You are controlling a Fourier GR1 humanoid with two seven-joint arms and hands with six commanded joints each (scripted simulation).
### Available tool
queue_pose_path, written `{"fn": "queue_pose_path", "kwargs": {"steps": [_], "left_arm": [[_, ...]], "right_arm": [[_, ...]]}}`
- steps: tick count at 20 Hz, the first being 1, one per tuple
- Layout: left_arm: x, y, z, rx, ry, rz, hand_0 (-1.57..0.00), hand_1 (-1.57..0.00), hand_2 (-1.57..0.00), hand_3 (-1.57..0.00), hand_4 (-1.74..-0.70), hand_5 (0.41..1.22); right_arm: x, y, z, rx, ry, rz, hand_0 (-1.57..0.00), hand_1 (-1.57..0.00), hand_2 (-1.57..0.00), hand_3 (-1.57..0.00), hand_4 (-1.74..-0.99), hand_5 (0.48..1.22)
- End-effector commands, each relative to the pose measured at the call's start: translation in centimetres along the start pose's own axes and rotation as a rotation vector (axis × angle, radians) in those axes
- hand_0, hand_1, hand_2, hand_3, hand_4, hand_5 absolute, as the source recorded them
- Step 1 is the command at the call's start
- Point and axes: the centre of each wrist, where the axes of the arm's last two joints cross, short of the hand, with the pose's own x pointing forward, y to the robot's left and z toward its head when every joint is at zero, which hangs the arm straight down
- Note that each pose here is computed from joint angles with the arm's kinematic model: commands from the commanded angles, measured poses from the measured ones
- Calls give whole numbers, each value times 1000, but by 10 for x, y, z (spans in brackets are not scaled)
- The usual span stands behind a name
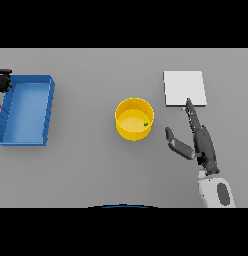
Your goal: Pick up the red beaker and tilt it to pour out 1 green nut into yellow bowl. Pick up the yellow bowl and place it on the metallic measuring scale.
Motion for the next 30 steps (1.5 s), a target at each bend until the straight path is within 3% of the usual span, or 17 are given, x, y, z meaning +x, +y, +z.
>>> {"fn": "queue_pose_path", "kwargs": {"steps": [1,3,4,6,7,9,12,17,21,24,27,30], "left_arm": [[-1,-2,5,-19,10,1,-1571,-1571,-1571,-1384,-1741,1076],[-4,-4,12,-79,46,-9,-1571,-1571,-1571,-1366,-1735,955],[-6,-2,15,-110,51,-35,-1571,-1571,-1571,-1407,-1661,888],[-9,2,26,-186,-18,-91,-1571,-1545,-1489,-1238,-1311,774],[-12,4,29,-221,-56,-124,-1495,-1380,-1311,-1098,-1155,740],[-14,9,31,-312,-83,-129,-1003,-883,-839,-707,-933,697],[-15,13,30,-346,-72,-203,-513,-452,-429,-361,-785,656],[-20,5,22,-302,-89,-235,-167,-147,-140,-118,-724,647],[-13,5,23,-253,-137,-213,-68,-60,-57,-48,-708,658],[-18,6,22,-241,-178,-188,-34,-30,-29,-24,-710,679],[-15,4,25,-238,-184,-183,-17,-15,-14,-12,-713,683],[-18,6,24,-252,-200,-154,-8,-7,-7,-6,-720,667]], "right_arm": [[3,0,-1,-3,-2,3,1,1,1,1,-1170,683],[3,-4,-3,-4,19,0,1,1,1,1,-1168,679],[2,-1,-2,-2,24,-4,1,1,1,1,-1165,678],[2,1,0,-9,19,9,1,1,1,1,-1163,671],[-1,0,0,-5,26,15,1,1,1,1,-1159,669],[2,-2,-2,-9,8,14,1,1,1,1,-1162,671],[1,-2,-2,-2,5,16,1,1,1,1,-1147,680],[2,-4,-2,4,14,21,1,1,1,1,-1164,688],[4,0,0,1,37,60,1,1,1,1,-1175,672],[11,1,-5,91,-6,135,1,1,1,1,-1132,703],[20,-13,-22,251,-39,282,1,1,1,1,-1172,728],[36,-9,-44,426,-74,556,1,1,1,1,-1216,704]]}}
